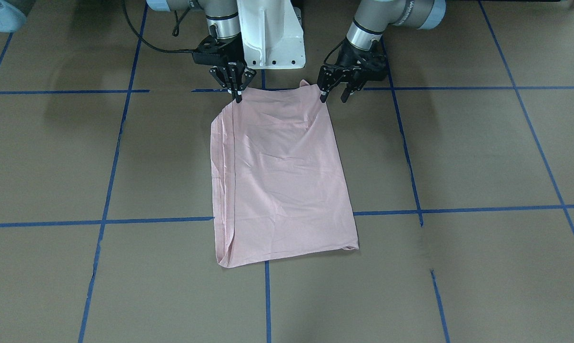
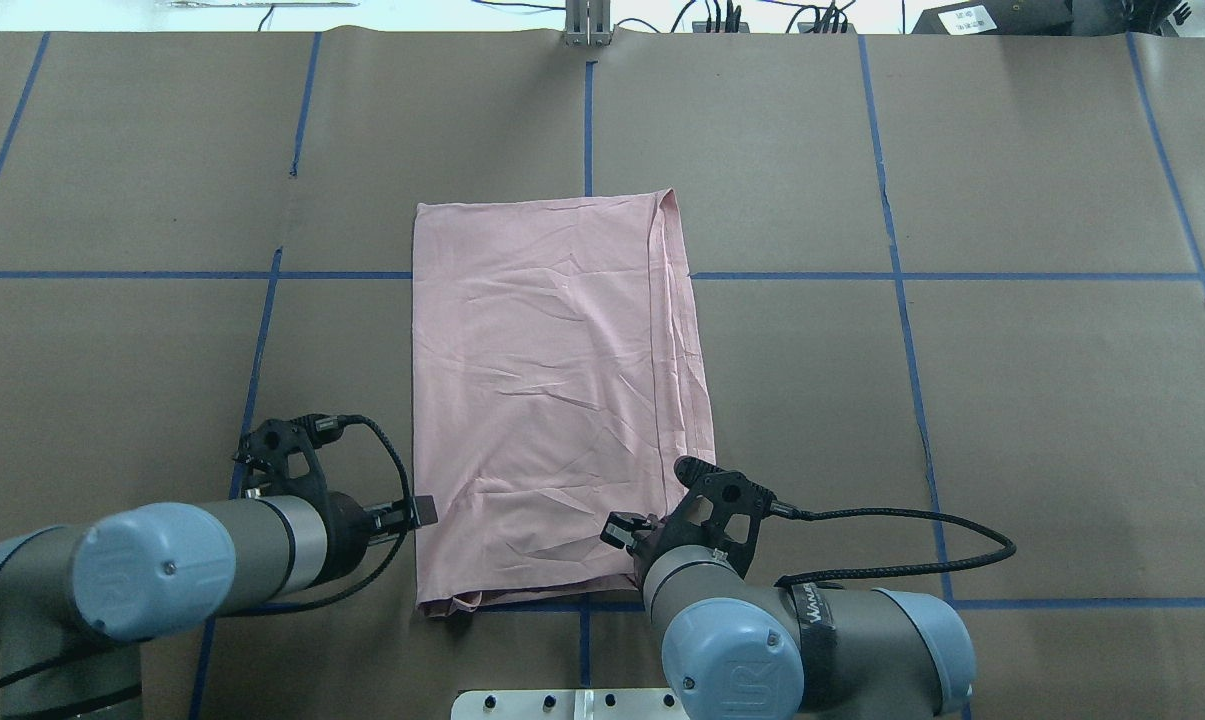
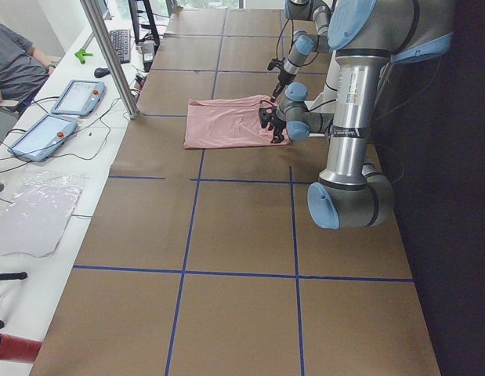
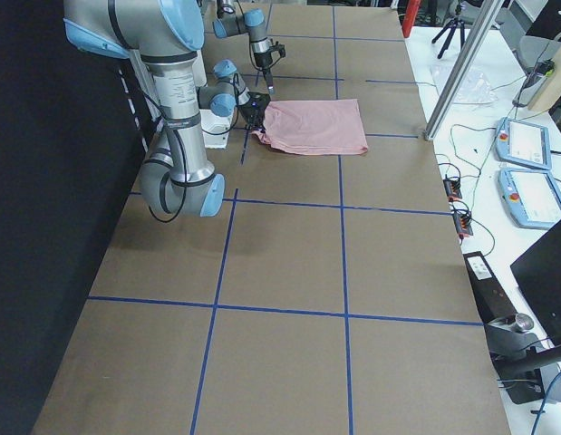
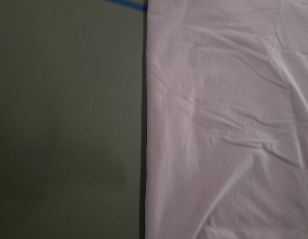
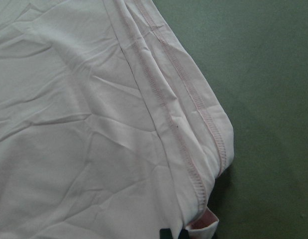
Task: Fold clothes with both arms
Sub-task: 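Move the left gripper to the shirt's near edge and grasp both near corners, then lift the near edge with both grippers and fold it over toward the far edge, then release the shirt and raise both grippers away from it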
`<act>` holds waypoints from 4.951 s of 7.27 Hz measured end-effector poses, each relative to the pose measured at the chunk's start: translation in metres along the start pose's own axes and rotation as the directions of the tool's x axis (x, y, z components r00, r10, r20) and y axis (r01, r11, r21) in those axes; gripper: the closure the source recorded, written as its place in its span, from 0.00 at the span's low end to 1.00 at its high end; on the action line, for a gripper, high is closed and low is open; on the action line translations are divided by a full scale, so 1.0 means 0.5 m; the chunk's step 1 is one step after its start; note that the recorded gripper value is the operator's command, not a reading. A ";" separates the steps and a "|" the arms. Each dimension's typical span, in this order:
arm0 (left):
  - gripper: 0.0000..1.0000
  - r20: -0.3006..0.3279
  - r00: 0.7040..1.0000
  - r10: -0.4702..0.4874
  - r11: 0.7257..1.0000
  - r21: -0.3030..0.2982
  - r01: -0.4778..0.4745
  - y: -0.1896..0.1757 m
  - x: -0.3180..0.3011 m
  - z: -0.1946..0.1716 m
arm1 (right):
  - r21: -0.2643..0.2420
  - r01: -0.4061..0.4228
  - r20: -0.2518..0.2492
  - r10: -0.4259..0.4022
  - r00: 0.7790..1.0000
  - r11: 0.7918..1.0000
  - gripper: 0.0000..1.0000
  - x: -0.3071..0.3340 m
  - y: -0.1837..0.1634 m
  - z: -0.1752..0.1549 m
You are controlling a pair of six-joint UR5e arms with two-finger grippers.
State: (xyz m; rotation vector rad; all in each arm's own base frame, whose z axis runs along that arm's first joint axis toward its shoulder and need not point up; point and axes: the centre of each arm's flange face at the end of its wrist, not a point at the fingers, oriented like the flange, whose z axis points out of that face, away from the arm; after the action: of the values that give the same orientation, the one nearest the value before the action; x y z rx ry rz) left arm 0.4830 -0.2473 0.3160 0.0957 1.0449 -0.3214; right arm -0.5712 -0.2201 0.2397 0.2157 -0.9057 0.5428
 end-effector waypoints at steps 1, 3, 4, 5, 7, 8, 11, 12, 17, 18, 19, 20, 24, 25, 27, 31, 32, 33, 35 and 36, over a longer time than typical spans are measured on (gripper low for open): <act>0.32 0.018 1.000 -0.005 1.000 -0.016 0.005 0.037 0.001 0.011 | 0.000 0.000 0.000 0.000 1.000 1.000 1.00 0.000 -0.001 0.000; 0.51 0.033 0.999 0.004 0.999 -0.048 -0.003 0.087 0.002 0.022 | 0.001 -0.001 0.001 0.001 1.000 1.000 1.00 0.000 -0.002 -0.001; 0.51 0.036 0.999 0.010 0.998 -0.061 -0.007 0.104 0.002 0.026 | 0.001 -0.001 0.001 0.001 1.000 1.000 1.00 0.000 -0.002 -0.001; 0.51 0.036 0.999 0.013 0.998 -0.069 -0.011 0.114 0.004 0.027 | 0.001 -0.001 0.001 0.001 1.000 1.000 1.00 0.000 -0.002 -0.001; 0.50 0.031 0.999 0.018 0.997 -0.079 -0.016 0.127 0.015 0.030 | 0.001 -0.001 0.001 0.001 1.000 1.000 1.00 0.000 -0.002 -0.001; 0.50 0.026 0.999 0.019 0.996 -0.083 -0.017 0.133 0.025 0.034 | 0.001 -0.001 0.000 0.001 1.000 1.000 1.00 0.000 -0.003 0.000; 0.62 0.030 0.999 0.025 0.996 -0.084 -0.023 0.138 0.033 0.050 | 0.002 -0.002 0.001 0.002 1.000 1.000 1.00 0.000 -0.004 -0.001; 0.79 0.031 0.999 0.028 0.996 -0.083 -0.025 0.137 0.033 0.051 | 0.002 -0.002 0.001 0.002 1.000 1.000 1.00 0.000 -0.004 -0.001; 1.00 0.023 0.999 0.037 0.997 -0.073 -0.035 0.120 0.034 0.042 | 0.003 0.000 0.000 0.000 1.000 1.000 1.00 0.007 -0.010 -0.004; 1.00 0.003 0.999 0.052 0.996 -0.071 -0.052 0.111 0.047 0.018 | 0.000 -0.001 0.006 0.001 1.000 1.000 1.00 0.005 -0.018 -0.021; 1.00 -0.013 0.997 0.070 0.995 -0.077 -0.070 0.102 0.066 -0.028 | -0.007 -0.001 0.013 0.001 1.000 1.000 1.00 -0.003 -0.031 -0.068; 1.00 -0.021 0.997 0.079 0.991 -0.105 -0.081 0.092 0.090 -0.103 | -0.018 0.003 0.014 -0.002 1.000 1.000 1.00 -0.008 -0.048 -0.142; 1.00 -0.047 0.995 0.085 0.979 -0.181 -0.093 0.076 0.208 -0.362 | -0.075 0.030 -0.018 -0.031 0.999 0.997 1.00 0.019 -0.069 -0.297; 1.00 -0.031 0.994 0.106 0.982 -0.157 -0.110 0.054 0.217 -0.354 | -0.065 0.039 -0.038 -0.042 0.998 0.997 1.00 0.010 -0.061 -0.273; 1.00 0.032 0.986 0.165 0.984 -0.075 -0.162 -0.036 0.233 -0.292 | -0.019 0.049 -0.059 -0.050 0.997 0.999 1.00 -0.031 -0.083 -0.223; 1.00 0.093 0.977 0.193 0.981 0.008 -0.194 -0.208 0.258 -0.147 | 0.062 0.058 -0.072 -0.053 0.996 0.996 0.85 -0.089 -0.198 -0.058; 0.31 0.112 0.974 0.196 0.979 0.032 -0.201 -0.259 0.269 -0.108 | 0.070 0.078 -0.102 -0.070 0.992 0.994 0.01 -0.112 -0.244 -0.014; 0.00 0.133 0.970 0.205 0.975 0.061 -0.214 -0.328 0.277 -0.060 | 0.074 0.104 -0.151 -0.092 0.984 0.992 0.00 -0.151 -0.300 0.044; 0.00 0.162 0.952 0.260 0.954 0.109 -0.280 -0.500 0.261 0.018 | 0.056 0.172 -0.197 -0.159 0.968 0.983 0.00 -0.217 -0.462 0.186; 0.00 0.164 0.937 0.308 0.940 0.099 -0.326 -0.574 0.239 0.016 | 0.026 0.211 -0.187 -0.202 0.961 0.977 0.00 -0.213 -0.557 0.230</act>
State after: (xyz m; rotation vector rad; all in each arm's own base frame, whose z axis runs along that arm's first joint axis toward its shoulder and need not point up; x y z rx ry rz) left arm 0.4568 -0.5470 0.2383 0.3462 0.8460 -0.0972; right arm -0.5545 -0.5391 0.2379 0.2934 -0.6819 0.3826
